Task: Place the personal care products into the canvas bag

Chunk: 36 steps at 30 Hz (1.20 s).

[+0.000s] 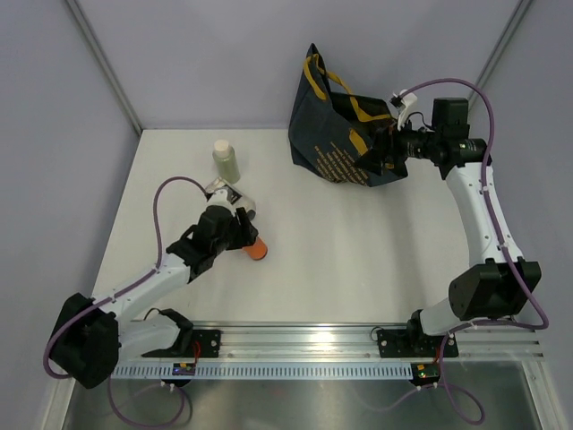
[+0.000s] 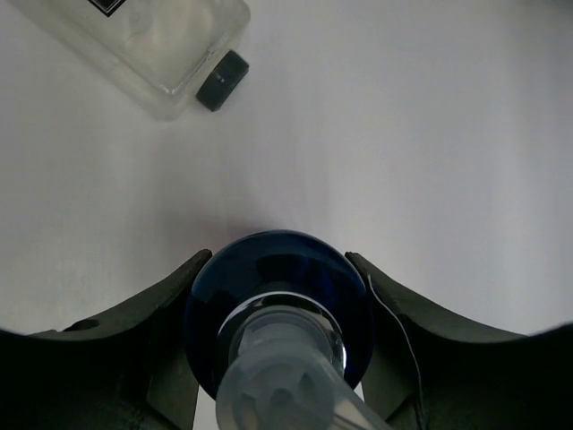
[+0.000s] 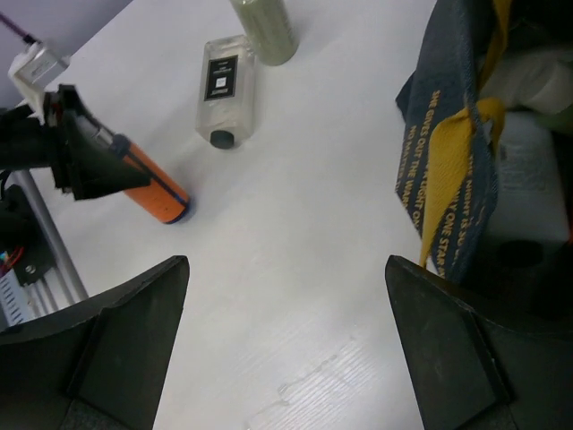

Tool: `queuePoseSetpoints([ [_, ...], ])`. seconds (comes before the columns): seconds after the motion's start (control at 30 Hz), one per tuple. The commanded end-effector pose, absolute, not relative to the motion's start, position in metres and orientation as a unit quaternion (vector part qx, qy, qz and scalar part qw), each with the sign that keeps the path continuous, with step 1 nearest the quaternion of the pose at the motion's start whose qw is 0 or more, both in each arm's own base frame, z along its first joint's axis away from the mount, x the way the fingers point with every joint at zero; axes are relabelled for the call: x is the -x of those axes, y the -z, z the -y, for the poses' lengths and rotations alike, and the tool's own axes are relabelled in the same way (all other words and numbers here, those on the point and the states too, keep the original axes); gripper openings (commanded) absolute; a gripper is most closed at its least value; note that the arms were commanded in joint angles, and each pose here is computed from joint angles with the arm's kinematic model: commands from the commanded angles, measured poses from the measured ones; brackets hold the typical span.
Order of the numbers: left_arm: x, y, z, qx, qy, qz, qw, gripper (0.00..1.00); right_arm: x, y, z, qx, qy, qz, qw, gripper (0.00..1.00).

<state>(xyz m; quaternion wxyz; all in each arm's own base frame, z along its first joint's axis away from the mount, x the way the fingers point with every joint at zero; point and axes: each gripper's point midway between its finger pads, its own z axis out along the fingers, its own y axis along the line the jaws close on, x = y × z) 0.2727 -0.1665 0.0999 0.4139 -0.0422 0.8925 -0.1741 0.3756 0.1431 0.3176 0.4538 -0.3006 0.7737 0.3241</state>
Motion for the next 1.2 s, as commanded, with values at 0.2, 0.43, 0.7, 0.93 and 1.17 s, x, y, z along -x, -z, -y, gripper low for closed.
queuePoseSetpoints([
  [0.2,-0.308,-0.230,0.278,0.040,0.598,-0.717,0.355,0.00,-0.339,-0.301,-0.151,0.254,-0.431,-0.753,0.427,0.99],
  [0.43,-0.337,-0.315,0.313,0.029,0.723,-0.615,0.312,0.00,-0.341,-0.303,-0.110,0.201,-0.427,-0.753,0.458,0.99],
  [0.7,-0.380,-0.396,0.358,0.001,0.759,-0.565,0.322,0.00,-0.340,-0.291,-0.066,0.150,-0.402,-0.760,0.488,1.00],
  [0.93,-0.437,-0.431,0.399,0.008,0.731,-0.567,0.379,0.00,-0.338,-0.281,-0.048,0.117,-0.411,-0.761,0.488,0.99],
  [1.17,-0.512,-0.422,0.414,0.035,0.638,-0.608,0.471,0.00,-0.333,-0.276,-0.049,0.118,-0.421,-0.757,0.485,1.00],
])
